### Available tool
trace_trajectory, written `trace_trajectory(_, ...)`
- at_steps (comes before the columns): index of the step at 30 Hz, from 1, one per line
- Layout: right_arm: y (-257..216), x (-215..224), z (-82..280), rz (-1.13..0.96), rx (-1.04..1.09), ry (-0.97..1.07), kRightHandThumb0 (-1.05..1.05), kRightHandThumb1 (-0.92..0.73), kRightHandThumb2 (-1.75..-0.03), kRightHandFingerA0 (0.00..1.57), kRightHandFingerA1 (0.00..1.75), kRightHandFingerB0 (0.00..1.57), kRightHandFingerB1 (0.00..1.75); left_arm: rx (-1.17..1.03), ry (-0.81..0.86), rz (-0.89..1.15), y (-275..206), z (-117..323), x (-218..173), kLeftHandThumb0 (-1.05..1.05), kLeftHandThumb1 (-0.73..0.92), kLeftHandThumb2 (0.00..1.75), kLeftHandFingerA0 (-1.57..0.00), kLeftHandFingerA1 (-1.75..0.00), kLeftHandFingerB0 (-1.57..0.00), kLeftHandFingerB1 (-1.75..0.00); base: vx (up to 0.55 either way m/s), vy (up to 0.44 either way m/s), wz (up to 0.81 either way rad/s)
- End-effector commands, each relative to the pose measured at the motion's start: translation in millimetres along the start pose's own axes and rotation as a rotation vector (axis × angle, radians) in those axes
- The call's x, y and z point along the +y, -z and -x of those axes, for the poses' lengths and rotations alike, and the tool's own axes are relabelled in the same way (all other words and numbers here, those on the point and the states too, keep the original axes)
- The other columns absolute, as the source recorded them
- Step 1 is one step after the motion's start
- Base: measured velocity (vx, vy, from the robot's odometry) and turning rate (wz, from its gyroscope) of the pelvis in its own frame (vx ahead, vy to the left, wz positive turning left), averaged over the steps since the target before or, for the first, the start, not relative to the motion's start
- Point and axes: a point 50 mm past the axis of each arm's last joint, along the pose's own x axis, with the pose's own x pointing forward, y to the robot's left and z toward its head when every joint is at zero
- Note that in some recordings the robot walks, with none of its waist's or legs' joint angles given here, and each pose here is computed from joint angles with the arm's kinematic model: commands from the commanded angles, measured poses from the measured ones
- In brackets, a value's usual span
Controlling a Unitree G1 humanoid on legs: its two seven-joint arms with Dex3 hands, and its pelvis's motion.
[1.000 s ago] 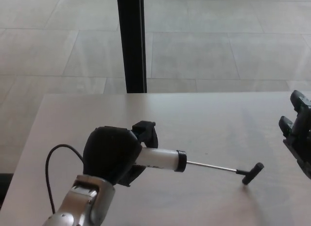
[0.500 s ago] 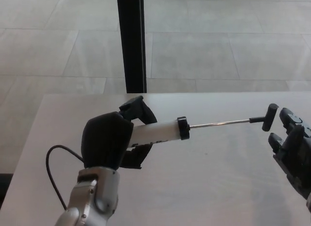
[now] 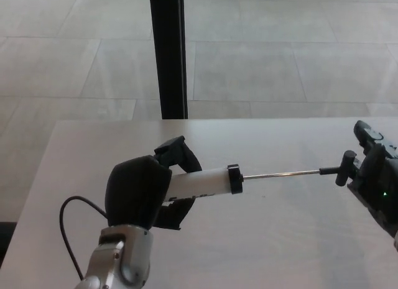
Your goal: The robot uses its left hand to lift the air pump kept on the middle of the desk and use the right hand to compress the handle
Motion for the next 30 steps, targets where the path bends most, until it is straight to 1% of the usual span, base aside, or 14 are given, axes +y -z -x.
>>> trace_trajectory(1,-15.8,-7.5,-5.2,0.074,-0.021,-0.015,-1.04,-0.92,-1.32,0.00,0.14,0.00,0.00,-0.027,-0.015,-0.040,2.1,0.3,1.6,-0.06,0.44,1.36,-1.01,-1.75,-0.89,-1.57,0.00,0.000,0.00)
trace_trajectory(4,-21.9,-9.9,-7.6,0.089,-0.037,-0.026,-1.04,-0.92,-1.32,0.00,0.14,0.00,0.00,-0.025,-0.018,-0.039,2.1,0.0,2.2,-0.07,0.44,1.35,-1.00,-1.75,-0.88,-1.57,0.00,0.000,0.00)
trace_trajectory(5,-25.3,-9.9,-8.7,0.088,-0.049,-0.023,-1.03,-0.92,-1.32,0.00,0.15,0.00,0.00,-0.022,-0.021,-0.036,2.3,0.6,2.1,-0.08,0.43,1.37,-1.02,-1.75,-0.82,-1.62,0.00,0.000,0.00)
trace_trajectory(6,-26.6,-9.9,-9.4,0.086,-0.049,-0.022,-1.03,-0.92,-1.32,0.00,0.16,0.00,0.00,-0.023,-0.025,-0.037,2.0,0.4,2.2,-0.07,0.44,1.36,-1.01,-1.75,-0.88,-1.55,0.00,0.000,0.00)
trace_trajectory(9,-24.9,-8.7,-9.0,0.087,-0.046,-0.027,-1.02,-0.92,-1.33,0.00,0.16,0.00,0.00,-0.021,-0.027,-0.031,1.2,0.2,2.4,-0.07,0.43,1.37,-1.01,-1.75,-0.89,-1.55,0.00,0.000,0.00)
trace_trajectory(10,-22.7,-7.6,-7.9,0.084,-0.037,-0.023,-1.03,-0.92,-1.33,0.00,0.15,0.00,0.00,-0.016,-0.024,-0.018,0.1,-0.3,2.4,-0.07,0.48,1.30,-1.02,-1.75,-0.90,-1.54,0.00,0.000,0.00)
trace_trajectory(20,10.2,5.8,-2.8,0.043,0.049,-0.032,-1.03,-0.92,-1.33,0.00,0.16,0.00,0.00,-0.022,-0.046,0.004,-5.3,-7.0,6.3,-0.05,0.44,1.34,-1.02,-1.75,-0.89,-1.55,0.00,0.000,0.00)
trace_trajectory(21,11.0,7.2,-3.1,0.032,0.047,-0.030,-1.01,-0.92,-1.02,0.00,0.00,0.00,0.02,-0.022,-0.046,0.004,-5.7,-7.6,6.6,-0.05,0.45,1.32,-0.99,-1.75,-0.88,-1.56,0.00,0.000,0.00)
trace_trajectory(22,12.2,9.2,-3.5,0.016,0.044,-0.028,-1.01,-0.92,-1.02,0.00,0.00,0.00,0.02,-0.022,-0.047,0.005,-6.3,-8.6,7.2,-0.05,0.45,1.32,-0.99,-1.75,-0.88,-1.56,0.00,0.000,0.00)
trace_trajectory(23,13.7,10.3,-3.7,0.015,0.045,-0.032,-1.04,-0.90,-1.32,0.00,0.17,0.00,0.00,-0.022,-0.046,0.007,-6.9,-8.8,7.2,-0.05,0.44,1.34,-0.99,-1.75,-0.88,-1.56,0.00,0.000,0.00)
trace_trajectory(26,14.6,17.3,-4.7,-0.013,0.046,-0.033,-1.03,-0.89,-1.32,0.00,0.18,0.00,0.01,-0.028,-0.057,0.029,-10.0,-11.4,7.1,-0.07,0.44,1.34,-0.99,-1.75,-0.88,-1.58,0.00,0.000,0.00)
trace_trajectory(27,14.2,19.1,-5.0,-0.010,0.042,-0.041,-1.00,-0.92,-0.99,0.00,0.00,0.00,0.00,-0.025,-0.056,0.026,-10.3,-11.9,6.9,-0.06,0.43,1.33,-0.97,-1.75,-0.87,-1.59,0.00,0.000,0.00)
trace_trajectory(29,13.6,20.3,-4.9,-0.004,0.035,-0.044,-0.98,-0.92,-0.94,0.00,0.00,0.00,0.00,-0.033,-0.062,0.023,-11.1,-12.3,6.5,-0.06,0.42,1.33,-0.97,-1.75,-0.88,-1.58,0.00,0.000,0.00)
trace_trajectory(30,11.6,21.4,-6.1,0.018,0.026,-0.047,-1.04,-0.91,-1.34,0.00,0.16,0.00,0.00,-0.045,-0.053,0.008,-11.2,-11.8,5.9,-0.07,0.43,1.33,-0.96,-1.75,-0.87,-1.57,0.00,0.000,0.00)
